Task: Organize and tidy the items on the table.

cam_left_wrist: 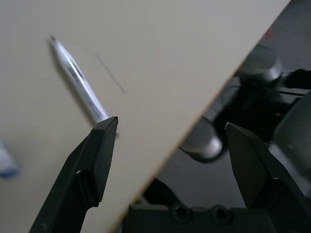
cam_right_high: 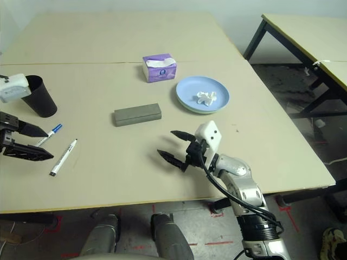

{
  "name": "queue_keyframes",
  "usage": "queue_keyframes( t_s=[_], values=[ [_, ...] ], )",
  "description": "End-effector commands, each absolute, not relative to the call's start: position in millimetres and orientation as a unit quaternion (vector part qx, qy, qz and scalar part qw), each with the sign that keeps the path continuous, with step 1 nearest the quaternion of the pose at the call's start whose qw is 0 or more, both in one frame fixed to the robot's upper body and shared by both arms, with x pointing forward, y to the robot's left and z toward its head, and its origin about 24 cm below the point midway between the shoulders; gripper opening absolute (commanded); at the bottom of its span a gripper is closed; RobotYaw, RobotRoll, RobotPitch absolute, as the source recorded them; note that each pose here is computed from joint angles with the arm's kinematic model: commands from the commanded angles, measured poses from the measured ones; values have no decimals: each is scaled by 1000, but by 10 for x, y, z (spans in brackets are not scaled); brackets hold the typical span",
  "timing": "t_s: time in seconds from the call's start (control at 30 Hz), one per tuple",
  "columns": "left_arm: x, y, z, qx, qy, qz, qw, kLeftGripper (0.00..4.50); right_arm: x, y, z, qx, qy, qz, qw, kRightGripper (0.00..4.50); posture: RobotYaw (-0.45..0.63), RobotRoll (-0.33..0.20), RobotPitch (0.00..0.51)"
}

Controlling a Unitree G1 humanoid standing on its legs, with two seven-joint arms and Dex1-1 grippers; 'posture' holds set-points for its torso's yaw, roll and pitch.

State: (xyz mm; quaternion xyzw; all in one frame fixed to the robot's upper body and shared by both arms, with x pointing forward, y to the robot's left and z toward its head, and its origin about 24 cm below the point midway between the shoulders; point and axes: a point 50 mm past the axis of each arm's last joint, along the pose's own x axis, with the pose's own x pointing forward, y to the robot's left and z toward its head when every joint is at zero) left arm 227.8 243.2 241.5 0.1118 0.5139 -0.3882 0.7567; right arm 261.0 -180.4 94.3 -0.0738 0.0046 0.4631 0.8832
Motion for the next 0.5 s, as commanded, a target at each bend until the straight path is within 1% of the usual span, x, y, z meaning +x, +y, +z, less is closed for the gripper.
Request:
queue_keyframes(
  t_s=[0.03, 0.23, 0.37, 0.5],
  values=[
    [2335, 2431, 2286, 95, 540, -358, 755, 4482, 2571, -1778, 916, -74, 8, 466, 882, 4500, -95, 0, 153],
    [2489, 2482, 2089, 94, 545, -304, 776, 4482, 2502, -1745, 898, -70, 7, 470, 880, 4500, -119, 0, 143],
    [2545, 2528, 1999, 107, 544, -272, 786, 4482, 2484, -1730, 917, -64, 3, 476, 877, 4500, -125, 0, 140],
    [2576, 2580, 1954, 113, 547, -250, 791, 4482, 2419, -1682, 997, -60, -30, 532, 844, 4500, -129, 0, 136]
  ],
)
